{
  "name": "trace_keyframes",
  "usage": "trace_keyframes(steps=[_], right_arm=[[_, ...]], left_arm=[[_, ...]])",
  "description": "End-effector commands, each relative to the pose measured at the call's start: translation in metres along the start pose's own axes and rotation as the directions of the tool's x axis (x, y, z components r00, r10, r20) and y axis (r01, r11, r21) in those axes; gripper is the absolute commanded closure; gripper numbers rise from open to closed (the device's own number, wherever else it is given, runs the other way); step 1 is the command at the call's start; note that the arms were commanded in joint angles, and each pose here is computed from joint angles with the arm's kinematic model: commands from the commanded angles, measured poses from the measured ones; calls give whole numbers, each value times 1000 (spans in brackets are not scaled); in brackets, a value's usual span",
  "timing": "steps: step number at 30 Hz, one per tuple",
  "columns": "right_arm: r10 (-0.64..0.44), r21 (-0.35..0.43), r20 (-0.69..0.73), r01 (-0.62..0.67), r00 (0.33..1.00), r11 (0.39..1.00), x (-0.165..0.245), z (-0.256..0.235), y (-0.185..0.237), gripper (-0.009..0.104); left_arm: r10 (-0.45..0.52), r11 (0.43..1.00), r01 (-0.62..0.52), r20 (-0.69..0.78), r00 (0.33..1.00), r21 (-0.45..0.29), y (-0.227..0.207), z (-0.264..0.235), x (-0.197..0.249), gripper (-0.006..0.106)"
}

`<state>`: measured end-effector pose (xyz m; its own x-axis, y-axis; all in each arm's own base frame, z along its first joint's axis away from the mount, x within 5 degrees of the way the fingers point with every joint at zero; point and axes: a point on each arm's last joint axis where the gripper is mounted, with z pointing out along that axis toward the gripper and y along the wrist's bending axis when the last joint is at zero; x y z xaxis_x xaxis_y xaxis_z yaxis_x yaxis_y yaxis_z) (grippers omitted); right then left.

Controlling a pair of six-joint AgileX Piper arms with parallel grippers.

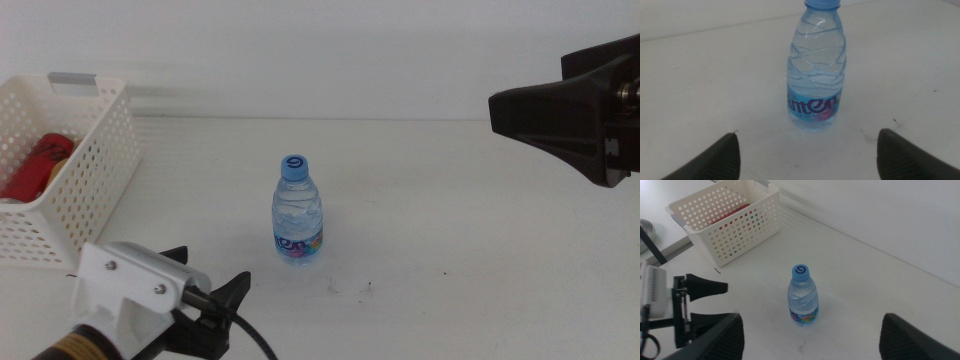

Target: Use arms to grab the bottles and put them into the dustbin to the left of the table.

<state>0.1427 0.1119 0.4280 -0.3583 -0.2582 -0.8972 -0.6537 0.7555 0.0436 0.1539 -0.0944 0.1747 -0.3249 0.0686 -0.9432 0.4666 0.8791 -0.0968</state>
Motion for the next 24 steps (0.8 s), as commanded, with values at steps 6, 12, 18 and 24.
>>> trace_keyframes(steps=[6, 12, 18, 24], right_arm=[[-3, -1, 13, 3, 1000, 1000, -2, -3, 0, 12], [-3, -1, 13, 3, 1000, 1000, -2, -3, 0, 12], [-3, -1, 13, 3, 1000, 1000, -2, -3, 0, 12], [-3, -1, 13, 3, 1000, 1000, -2, -3, 0, 12]], left_arm=[[25, 999, -27, 107, 994, 18, -3, 34, 3, 7], [58, 998, -60, 80, 995, 25, -5, 82, -6, 7], [74, 997, -75, 28, 997, 24, -6, 114, -3, 7], [76, 997, -76, 20, 997, 26, -7, 131, 1, 7]])
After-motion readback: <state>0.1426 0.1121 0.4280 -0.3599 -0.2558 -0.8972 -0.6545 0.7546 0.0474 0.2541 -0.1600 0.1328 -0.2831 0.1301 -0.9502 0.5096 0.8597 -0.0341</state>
